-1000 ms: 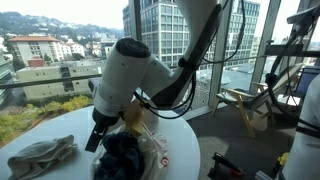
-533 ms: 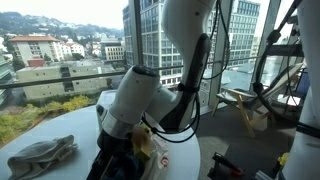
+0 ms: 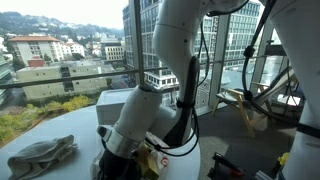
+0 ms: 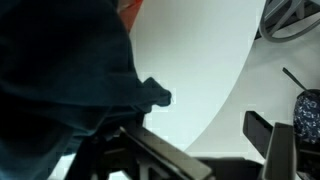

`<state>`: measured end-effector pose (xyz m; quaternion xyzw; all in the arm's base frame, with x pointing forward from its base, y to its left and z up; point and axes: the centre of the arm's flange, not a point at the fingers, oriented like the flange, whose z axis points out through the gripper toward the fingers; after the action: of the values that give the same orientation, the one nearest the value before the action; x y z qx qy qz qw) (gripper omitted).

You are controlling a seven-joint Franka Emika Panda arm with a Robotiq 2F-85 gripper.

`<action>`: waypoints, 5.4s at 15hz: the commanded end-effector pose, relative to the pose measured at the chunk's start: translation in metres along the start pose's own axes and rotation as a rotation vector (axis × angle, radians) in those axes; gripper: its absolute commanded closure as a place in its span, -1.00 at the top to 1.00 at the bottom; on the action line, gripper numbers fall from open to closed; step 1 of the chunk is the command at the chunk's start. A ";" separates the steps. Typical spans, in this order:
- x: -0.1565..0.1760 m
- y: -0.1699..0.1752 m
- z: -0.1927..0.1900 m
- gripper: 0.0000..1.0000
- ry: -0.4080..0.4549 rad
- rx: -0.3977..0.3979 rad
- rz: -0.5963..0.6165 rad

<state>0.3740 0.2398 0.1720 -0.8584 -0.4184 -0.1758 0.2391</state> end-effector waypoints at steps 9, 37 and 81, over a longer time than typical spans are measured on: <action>0.015 0.030 0.028 1.00 -0.055 -0.147 0.010; 0.038 0.020 -0.029 -0.93 -0.188 -0.914 -0.164; 0.024 0.007 -0.099 1.00 0.078 -0.740 -0.040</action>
<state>0.3846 0.2081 0.2692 -0.8553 -0.3338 -0.3686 -0.1453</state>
